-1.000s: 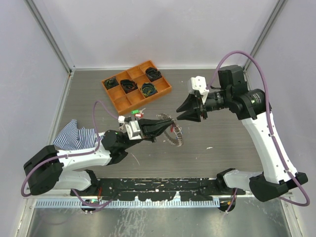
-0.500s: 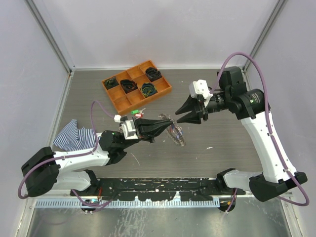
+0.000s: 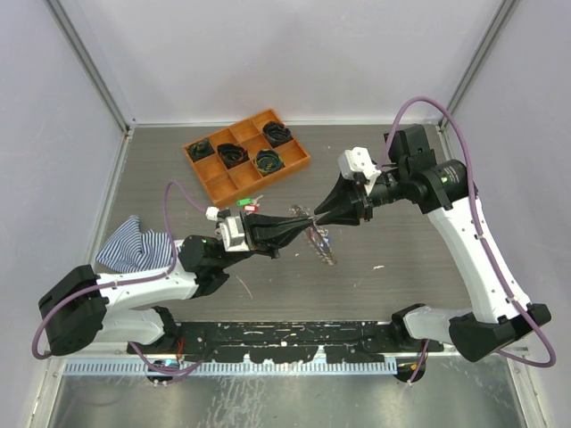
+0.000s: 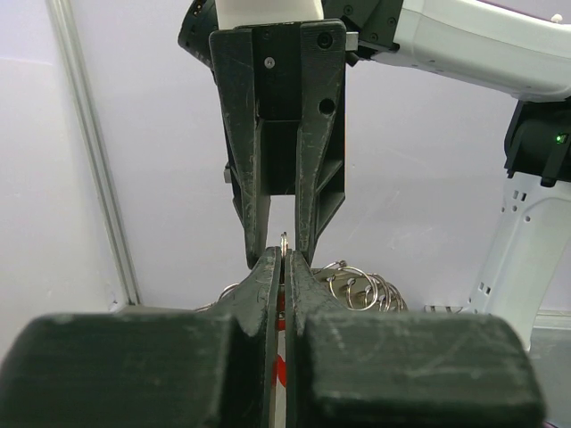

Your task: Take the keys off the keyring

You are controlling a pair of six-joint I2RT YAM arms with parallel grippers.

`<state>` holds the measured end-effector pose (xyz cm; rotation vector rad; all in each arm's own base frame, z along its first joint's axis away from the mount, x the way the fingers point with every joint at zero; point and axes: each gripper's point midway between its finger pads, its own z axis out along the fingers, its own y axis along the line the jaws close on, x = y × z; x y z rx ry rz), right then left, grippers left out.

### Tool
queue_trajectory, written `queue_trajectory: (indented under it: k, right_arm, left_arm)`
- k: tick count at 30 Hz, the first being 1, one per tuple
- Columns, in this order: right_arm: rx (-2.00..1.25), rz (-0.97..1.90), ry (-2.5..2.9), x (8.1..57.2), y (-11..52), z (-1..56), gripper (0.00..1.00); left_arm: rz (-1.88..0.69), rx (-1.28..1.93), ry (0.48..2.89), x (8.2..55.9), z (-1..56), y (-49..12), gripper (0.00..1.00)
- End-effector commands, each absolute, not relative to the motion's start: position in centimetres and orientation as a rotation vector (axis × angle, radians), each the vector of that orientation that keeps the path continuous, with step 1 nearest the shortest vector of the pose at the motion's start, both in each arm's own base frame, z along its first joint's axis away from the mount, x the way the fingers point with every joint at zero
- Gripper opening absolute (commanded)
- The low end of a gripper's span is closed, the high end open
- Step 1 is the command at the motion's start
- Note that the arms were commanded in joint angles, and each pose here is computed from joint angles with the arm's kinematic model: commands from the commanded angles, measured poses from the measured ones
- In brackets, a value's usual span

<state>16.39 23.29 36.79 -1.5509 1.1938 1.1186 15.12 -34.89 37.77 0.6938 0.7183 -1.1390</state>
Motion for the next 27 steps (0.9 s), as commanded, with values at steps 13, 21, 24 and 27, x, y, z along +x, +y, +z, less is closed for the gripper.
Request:
queue_trajectory:
  k: [13,21,24,27]
  right_arm:
    - [-1.555,1.174,1.093,15.58,23.61,37.86,0.27]
    - [-1.553,1.181,1.082,15.52,23.66,38.20,0.24]
    - [-1.553,1.181,1.082,15.52,23.64,38.19,0.20]
    - [-1.554,1.180,1.081,15.52,23.66,38.15,0.19]
  left_arm:
    - [-1.158,0.610,0.549,14.05,43.26,-33.14,0.00]
    - [-1.164,0.617,0.560,14.13,42.92,-33.42,0.00]
    - [-1.167,0.622,0.563,14.14,42.83,-33.57,0.00]
    - [-1.171,0.626,0.564,14.13,42.79,-33.68,0.00]
